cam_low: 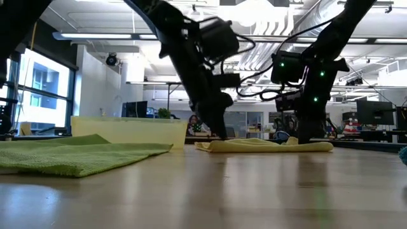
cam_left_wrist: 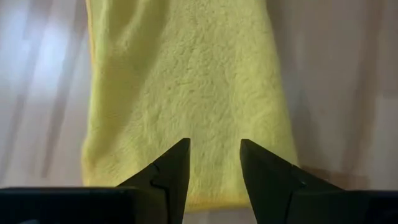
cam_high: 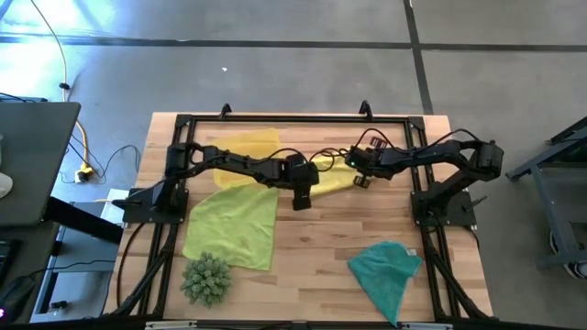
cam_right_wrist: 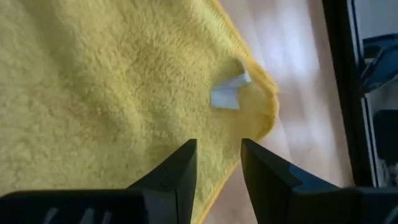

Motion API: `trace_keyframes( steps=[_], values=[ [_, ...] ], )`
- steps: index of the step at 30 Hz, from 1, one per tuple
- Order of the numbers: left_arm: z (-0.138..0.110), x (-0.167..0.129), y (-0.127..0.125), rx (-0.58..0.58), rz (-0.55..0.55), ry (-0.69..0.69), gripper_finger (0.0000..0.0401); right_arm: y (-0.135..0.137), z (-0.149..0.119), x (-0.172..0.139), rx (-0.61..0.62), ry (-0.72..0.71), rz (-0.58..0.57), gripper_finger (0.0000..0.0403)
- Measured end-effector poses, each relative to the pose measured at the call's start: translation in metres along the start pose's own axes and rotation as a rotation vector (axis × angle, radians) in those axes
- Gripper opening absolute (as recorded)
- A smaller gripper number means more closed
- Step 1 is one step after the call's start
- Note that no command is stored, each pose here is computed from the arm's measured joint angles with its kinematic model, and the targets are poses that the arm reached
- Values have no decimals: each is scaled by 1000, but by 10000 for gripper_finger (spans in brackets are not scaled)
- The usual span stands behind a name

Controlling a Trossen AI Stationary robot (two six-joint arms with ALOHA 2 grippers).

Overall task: Roll microfiber towels into tight, uniform cylinder then place into a basket
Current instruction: Roll the yellow microfiber towel

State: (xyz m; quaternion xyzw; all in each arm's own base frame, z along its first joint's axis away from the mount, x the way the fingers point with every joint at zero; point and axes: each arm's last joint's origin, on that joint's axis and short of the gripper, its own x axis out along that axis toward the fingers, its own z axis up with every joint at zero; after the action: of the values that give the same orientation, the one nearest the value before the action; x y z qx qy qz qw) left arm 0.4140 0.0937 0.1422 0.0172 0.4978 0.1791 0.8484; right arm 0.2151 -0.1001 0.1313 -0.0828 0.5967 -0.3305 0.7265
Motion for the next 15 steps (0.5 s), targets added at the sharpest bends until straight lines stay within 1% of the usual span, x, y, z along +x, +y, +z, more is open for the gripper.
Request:
trace_keyframes(
  steps=[2,4,6,8,10,11,15],
  values=[
    [-3,5,0,-44,-36,22,129,0,2,-5,56,-20,39,116],
    [-3,10,-1,-84,-61,19,129,1,3,-13,141,-40,122,116],
    [-6,13,-4,-108,-90,38,129,2,5,-20,247,-60,208,116],
    [-6,12,-9,-133,-135,40,129,5,4,-25,350,-54,268,116],
    [-6,12,-17,-156,-196,38,129,9,4,-29,428,-42,300,116],
    [-5,11,-21,-170,-239,42,129,12,2,-29,448,-29,303,116],
    [-3,6,-44,-172,-356,23,129,24,-9,-27,486,12,300,116]
  ],
)
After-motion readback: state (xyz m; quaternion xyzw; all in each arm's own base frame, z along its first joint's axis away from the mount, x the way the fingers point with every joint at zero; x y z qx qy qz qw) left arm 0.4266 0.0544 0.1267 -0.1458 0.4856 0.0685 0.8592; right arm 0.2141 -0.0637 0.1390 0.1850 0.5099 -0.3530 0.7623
